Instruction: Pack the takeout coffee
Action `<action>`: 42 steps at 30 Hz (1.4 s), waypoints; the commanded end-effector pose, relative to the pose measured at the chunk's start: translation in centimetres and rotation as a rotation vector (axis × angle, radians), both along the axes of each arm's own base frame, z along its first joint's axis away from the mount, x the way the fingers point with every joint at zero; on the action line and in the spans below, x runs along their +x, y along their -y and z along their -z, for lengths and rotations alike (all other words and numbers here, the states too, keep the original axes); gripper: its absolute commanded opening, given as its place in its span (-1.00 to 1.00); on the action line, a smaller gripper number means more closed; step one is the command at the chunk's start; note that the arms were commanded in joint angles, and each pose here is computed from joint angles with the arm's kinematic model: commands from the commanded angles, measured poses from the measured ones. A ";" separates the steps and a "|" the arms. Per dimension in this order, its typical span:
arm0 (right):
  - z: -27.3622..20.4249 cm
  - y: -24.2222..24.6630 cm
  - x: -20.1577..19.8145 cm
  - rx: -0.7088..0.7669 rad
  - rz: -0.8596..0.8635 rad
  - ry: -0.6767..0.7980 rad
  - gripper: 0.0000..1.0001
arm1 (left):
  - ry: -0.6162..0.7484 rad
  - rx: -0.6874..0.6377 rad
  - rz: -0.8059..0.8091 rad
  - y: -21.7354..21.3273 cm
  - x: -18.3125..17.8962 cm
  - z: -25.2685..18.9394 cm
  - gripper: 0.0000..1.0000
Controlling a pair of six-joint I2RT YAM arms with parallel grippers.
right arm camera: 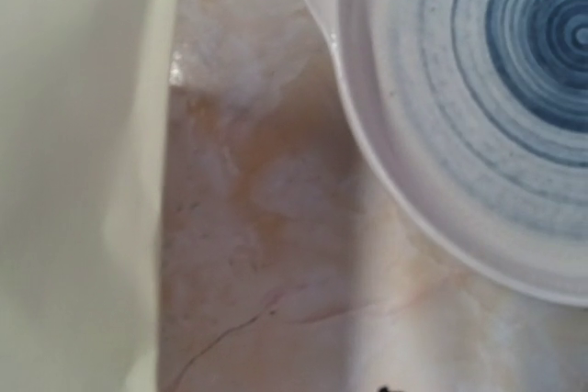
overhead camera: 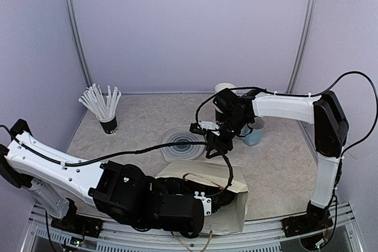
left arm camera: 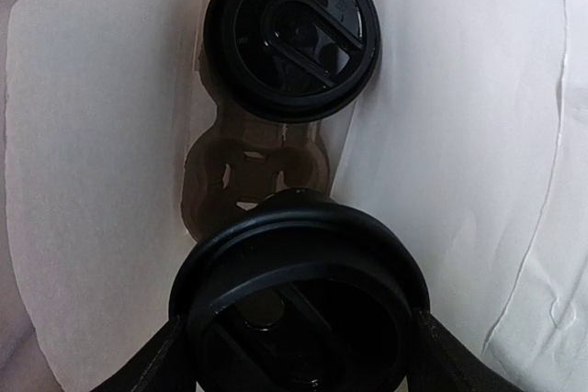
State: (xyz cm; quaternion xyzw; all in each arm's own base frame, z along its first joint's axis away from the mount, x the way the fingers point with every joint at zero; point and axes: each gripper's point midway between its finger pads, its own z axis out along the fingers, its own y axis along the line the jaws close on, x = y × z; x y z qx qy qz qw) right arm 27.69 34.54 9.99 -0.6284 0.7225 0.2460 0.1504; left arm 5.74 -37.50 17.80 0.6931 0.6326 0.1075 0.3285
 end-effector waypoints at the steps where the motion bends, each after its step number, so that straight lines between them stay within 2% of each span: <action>1: 1.6 -0.3 0.1 0.010 0.007 -0.031 -0.21 | 0.084 -0.081 0.020 0.6 0.8 -1.8 -0.06; 9: 2.9 -0.8 -1.1 0.029 -0.021 -0.115 -0.23 | 0.187 -0.061 0.051 1.2 1.8 -2.1 -0.04; 19: 3.5 -1.3 -2.4 0.045 -0.047 -0.171 -0.24 | 0.120 -0.041 0.047 1.5 2.8 -0.3 -0.04; 42: 4.2 -1.6 -4.1 0.064 -0.093 -0.247 -0.25 | 0.084 0.047 0.047 1.7 4.3 3.1 -0.05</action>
